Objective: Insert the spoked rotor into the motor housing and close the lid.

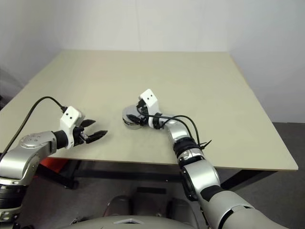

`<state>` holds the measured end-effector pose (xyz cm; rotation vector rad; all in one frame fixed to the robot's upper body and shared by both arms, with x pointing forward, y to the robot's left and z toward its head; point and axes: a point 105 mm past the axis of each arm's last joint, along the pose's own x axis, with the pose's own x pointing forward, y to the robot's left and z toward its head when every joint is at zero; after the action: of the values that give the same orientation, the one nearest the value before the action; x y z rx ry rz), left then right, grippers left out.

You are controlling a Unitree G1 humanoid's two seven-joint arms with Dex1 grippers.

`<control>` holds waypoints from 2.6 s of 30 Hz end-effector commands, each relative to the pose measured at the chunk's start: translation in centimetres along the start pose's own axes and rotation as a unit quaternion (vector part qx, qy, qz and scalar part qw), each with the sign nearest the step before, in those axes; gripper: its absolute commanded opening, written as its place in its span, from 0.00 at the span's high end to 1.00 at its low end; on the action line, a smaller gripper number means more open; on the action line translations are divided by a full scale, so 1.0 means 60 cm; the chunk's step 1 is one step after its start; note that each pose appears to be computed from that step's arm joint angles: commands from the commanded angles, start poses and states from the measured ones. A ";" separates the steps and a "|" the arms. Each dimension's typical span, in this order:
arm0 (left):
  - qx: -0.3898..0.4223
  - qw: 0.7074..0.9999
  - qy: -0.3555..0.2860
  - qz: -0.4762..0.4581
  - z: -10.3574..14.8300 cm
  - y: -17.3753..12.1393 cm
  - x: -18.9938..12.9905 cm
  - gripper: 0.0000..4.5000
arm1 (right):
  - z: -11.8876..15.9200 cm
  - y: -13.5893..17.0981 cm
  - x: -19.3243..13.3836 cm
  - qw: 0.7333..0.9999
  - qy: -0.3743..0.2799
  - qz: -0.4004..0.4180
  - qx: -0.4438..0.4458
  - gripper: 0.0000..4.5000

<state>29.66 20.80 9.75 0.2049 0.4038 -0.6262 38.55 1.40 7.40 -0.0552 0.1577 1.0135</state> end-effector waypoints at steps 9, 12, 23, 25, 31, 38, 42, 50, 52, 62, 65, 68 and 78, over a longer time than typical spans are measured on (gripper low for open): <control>0.026 0.999 -0.019 0.009 0.025 0.004 -0.008 0.09 | 0.019 0.001 -0.009 0.999 -0.014 0.019 -0.031 0.30; 0.027 0.999 -0.020 0.009 0.026 0.004 -0.008 0.09 | 0.013 0.000 -0.011 0.999 -0.004 0.019 -0.051 0.30; 0.028 0.999 -0.020 0.009 0.026 0.003 -0.008 0.09 | -0.005 -0.002 -0.019 0.996 0.021 0.022 -0.078 0.30; 0.028 0.999 -0.020 0.009 0.026 0.003 -0.008 0.09 | -0.007 -0.002 -0.021 0.996 0.024 0.021 -0.079 0.30; 0.026 0.999 -0.020 0.009 0.026 0.001 -0.006 0.09 | -0.023 -0.008 -0.025 0.994 0.048 0.011 -0.095 0.30; 0.023 1.000 -0.020 0.002 0.023 -0.009 -0.001 0.09 | -0.025 -0.012 -0.019 0.995 0.054 -0.005 -0.089 0.30; 0.022 1.000 -0.019 0.002 0.022 -0.011 0.000 0.09 | -0.026 -0.014 -0.017 0.994 0.058 -0.009 -0.089 0.30; 0.020 1.000 -0.019 0.006 0.021 -0.011 -0.004 0.09 | -0.028 -0.012 -0.017 0.994 0.062 -0.004 -0.089 0.30; 0.019 1.000 -0.019 0.006 0.021 -0.011 -0.004 0.09 | -0.030 -0.011 -0.017 0.994 0.064 -0.002 -0.088 0.30; -0.055 0.996 -0.065 0.006 0.054 -0.027 0.031 0.09 | -0.040 -0.011 -0.022 0.994 0.075 0.000 -0.085 0.30; -0.094 0.991 -0.088 -0.021 0.074 -0.050 0.049 0.09 | -0.040 -0.011 -0.022 0.993 0.076 0.001 -0.086 0.30; -0.123 0.987 -0.098 -0.034 0.085 -0.061 0.063 0.23 | -0.041 -0.010 -0.022 0.993 0.077 0.001 -0.086 0.30; -0.183 0.973 -0.142 -0.021 0.132 -0.044 0.093 0.97 | -0.041 -0.013 -0.023 0.993 0.078 -0.003 -0.088 0.30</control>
<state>33.85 13.03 13.09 -0.2277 0.2819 -0.6199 38.23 0.48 6.50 -0.2547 0.1540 1.0348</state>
